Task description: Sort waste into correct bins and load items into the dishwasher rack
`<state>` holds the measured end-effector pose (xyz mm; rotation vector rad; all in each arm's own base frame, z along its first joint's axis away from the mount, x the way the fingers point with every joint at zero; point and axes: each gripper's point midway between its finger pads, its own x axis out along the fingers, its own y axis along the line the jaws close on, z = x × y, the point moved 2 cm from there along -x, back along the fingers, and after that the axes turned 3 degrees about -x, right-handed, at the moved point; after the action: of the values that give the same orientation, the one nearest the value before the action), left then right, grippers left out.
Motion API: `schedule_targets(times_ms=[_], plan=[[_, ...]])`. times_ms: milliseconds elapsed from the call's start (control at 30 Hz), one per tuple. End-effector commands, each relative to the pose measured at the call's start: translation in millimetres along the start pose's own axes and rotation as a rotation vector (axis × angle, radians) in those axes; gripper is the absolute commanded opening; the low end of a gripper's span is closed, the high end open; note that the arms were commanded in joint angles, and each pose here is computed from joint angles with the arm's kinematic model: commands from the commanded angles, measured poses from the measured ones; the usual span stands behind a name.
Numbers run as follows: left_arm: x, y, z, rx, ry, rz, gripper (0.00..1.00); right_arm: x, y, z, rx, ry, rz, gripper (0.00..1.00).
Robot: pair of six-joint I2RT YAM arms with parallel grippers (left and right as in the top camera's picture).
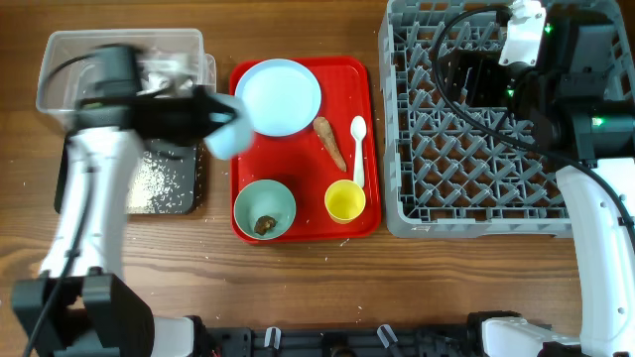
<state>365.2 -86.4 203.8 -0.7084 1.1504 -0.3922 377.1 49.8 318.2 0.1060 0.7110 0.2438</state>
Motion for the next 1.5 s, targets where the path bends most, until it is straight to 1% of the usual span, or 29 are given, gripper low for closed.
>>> schedule_targets(times_ms=[0,33,100,167,300,367,400,467,500,533,600,667,767,933,967,1033,1167,1233,1400,1467], plan=[[46.0,-2.8,-21.8,0.18,-0.064,0.424,0.04,1.0,4.4,1.0,0.012,0.007,0.02,1.0],[64.7,-8.2,-32.3,0.269,-0.068,0.514,0.04,1.0,4.1,-1.4,0.014,0.018,0.019,1.0],[85.7,-15.3,-45.6,0.343,-0.052,0.558,0.04,0.9,4.0,-4.4,0.017,0.031,0.019,1.0],[114.9,-16.9,-66.0,0.413,-0.001,0.597,0.04,0.8,4.1,-7.3,0.02,0.044,0.018,1.0],[150.4,-0.8,-93.8,0.448,0.114,0.647,0.04,0.6,3.7,-10.4,0.022,0.057,0.017,1.0],[155.7,0.0,-99.7,0.459,0.131,0.651,0.04,0.6,3.7,-11.2,0.022,0.061,0.017,1.0],[157.0,-1.4,-101.5,0.465,0.133,0.649,0.12,0.6,3.8,-11.2,0.022,0.061,0.017,1.0],[155.6,-5.8,-100.7,0.469,0.126,0.641,0.38,0.6,3.8,-11.1,0.023,0.06,0.017,1.0],[152.7,-9.2,-98.8,0.469,0.118,0.636,0.47,0.6,3.8,-11.0,0.023,0.06,0.017,1.0],[147.0,-14.8,-94.9,0.467,0.106,0.628,0.51,0.6,3.7,-11.0,0.022,0.06,0.017,1.0],[135.9,-25.5,-88.7,0.456,0.086,0.619,0.54,0.6,3.8,-10.9,0.022,0.06,0.017,1.0],[113.9,-40.1,-85.0,0.414,0.076,0.622,0.55,0.6,3.7,-11.0,0.022,0.06,0.017,1.0],[87.6,-43.2,-95.6,0.333,0.1,0.644,0.57,0.6,3.8,-11.3,0.022,0.061,0.017,1.0],[80.9,-17.0,-131.7,0.272,0.272,0.703,0.55,0.5,3.8,-11.9,0.024,0.064,0.017,1.0],[81.5,-6.2,-138.9,0.244,0.29,0.73,0.56,0.5,3.7,-13.0,0.024,0.069,0.016,1.0],[85.7,11.8,-150.5,0.219,0.317,0.76,0.56,0.5,3.6,-14.9,0.026,0.077,0.016,1.0],[97.4,37.6,-170.6,0.2,0.364,0.761,0.54,2.6,2.9,-18.7,0.031,0.096,0.015,1.0],[104.9,48.9,-178.0,0.196,0.37,0.752,0.48,4.7,2.3,-21.3,0.035,0.11,0.014,1.0],[114.0,57.3,-181.8,0.195,0.357,0.733,0.19,8.6,1.4,-23.9,0.04,0.125,0.014,0.99],[119.1,63.3,-184.1,0.197,0.349,0.726,0.15,8.8,1.3,-24.0,0.04,0.126,0.014,1.0]])
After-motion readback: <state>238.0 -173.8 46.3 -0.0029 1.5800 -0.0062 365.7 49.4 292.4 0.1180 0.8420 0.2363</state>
